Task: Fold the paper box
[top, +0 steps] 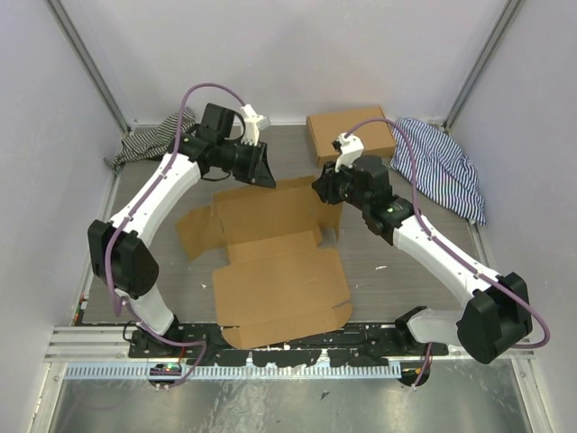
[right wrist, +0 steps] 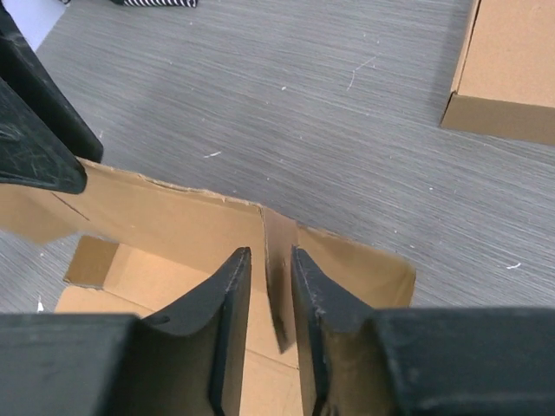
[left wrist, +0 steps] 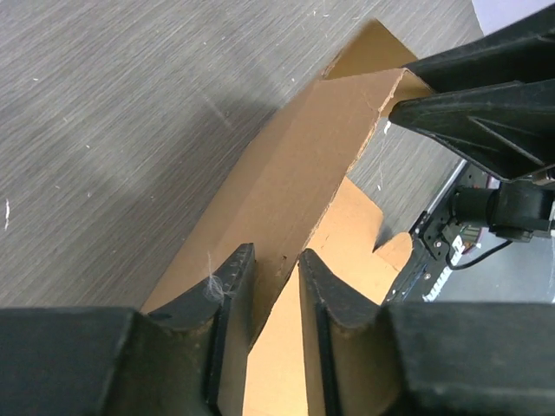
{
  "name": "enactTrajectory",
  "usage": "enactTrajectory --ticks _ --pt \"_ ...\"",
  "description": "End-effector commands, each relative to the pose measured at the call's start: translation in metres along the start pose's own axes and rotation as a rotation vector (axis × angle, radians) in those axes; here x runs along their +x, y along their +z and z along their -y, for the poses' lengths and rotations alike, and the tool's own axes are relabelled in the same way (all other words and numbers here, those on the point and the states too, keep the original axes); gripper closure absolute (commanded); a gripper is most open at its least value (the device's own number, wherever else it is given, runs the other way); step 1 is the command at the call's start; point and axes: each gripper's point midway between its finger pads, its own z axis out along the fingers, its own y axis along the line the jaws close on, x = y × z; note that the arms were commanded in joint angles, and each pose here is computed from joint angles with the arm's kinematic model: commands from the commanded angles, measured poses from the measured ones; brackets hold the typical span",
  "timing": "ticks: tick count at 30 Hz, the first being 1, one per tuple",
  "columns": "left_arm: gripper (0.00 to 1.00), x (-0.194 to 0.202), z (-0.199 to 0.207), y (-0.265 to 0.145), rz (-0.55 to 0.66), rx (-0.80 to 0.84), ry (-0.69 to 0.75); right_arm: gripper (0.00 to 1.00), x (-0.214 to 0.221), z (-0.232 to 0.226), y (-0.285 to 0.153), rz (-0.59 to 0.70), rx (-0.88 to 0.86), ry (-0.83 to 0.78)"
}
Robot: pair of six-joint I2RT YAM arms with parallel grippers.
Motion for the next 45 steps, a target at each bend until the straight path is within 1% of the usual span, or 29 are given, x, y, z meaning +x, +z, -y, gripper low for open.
enactTrajectory --ticks 1,4,7,11,14,18,22,24,28,31,37,39,40,42,45 --pt "0.69 -0.004 0.016 -0.013 0.032 -0.001 0.04 0.65 -0.023 -0.009 -0.01 0.046 -0.017 -0.007" --pt "0.73 -0.001 0.021 -0.015 0.021 -0.024 0.057 0.6 -0.023 -0.009 -0.013 0.038 -0.015 0.006" --pt "0.8 0.01 0.021 -0.011 -0.018 -0.078 0.076 0.57 -0.022 -0.008 -0.017 0.038 -0.004 0.021" --pt "0.85 0.024 0.013 -0.006 -0.059 -0.203 0.107 0.55 -0.024 -0.006 -0.03 0.057 0.019 0.038" --pt "0.91 0.028 0.007 -0.008 -0.043 -0.324 0.147 0.51 -0.022 0.0 -0.041 0.061 0.062 0.055" --pt "0.93 0.029 0.004 -0.015 0.001 -0.449 0.183 0.44 -0.019 0.01 -0.062 0.093 0.125 0.092" --pt "0.94 0.035 0.009 -0.02 0.011 -0.528 0.23 0.39 -0.019 0.033 -0.084 0.121 0.272 0.135" --pt "0.95 0.038 0.011 -0.021 0.009 -0.566 0.26 0.38 -0.017 0.047 -0.094 0.122 0.361 0.147" --pt "0.96 0.044 0.016 -0.026 -0.023 -0.626 0.318 0.38 -0.011 0.076 -0.103 0.087 0.549 0.154" --pt "0.98 0.044 0.02 -0.037 -0.056 -0.724 0.399 0.38 -0.01 0.091 -0.103 0.062 0.647 0.151" --pt "1.0 0.047 0.021 -0.059 -0.158 -1.008 0.672 0.37 -0.017 0.091 -0.08 0.031 0.631 0.171" --pt "1.0 0.049 0.022 -0.059 -0.17 -1.072 0.755 0.37 -0.021 0.092 -0.07 0.017 0.611 0.17" --pt "1.0 0.051 0.023 -0.058 -0.173 -1.079 0.787 0.37 -0.021 0.094 -0.063 0.006 0.6 0.17" --pt "1.0 0.056 0.027 -0.055 -0.159 -1.067 0.8 0.38 -0.027 0.101 -0.051 0.008 0.569 0.189" --pt "1.0 0.058 0.029 -0.054 -0.113 -1.035 0.774 0.39 -0.029 0.115 -0.027 0.007 0.423 0.269"
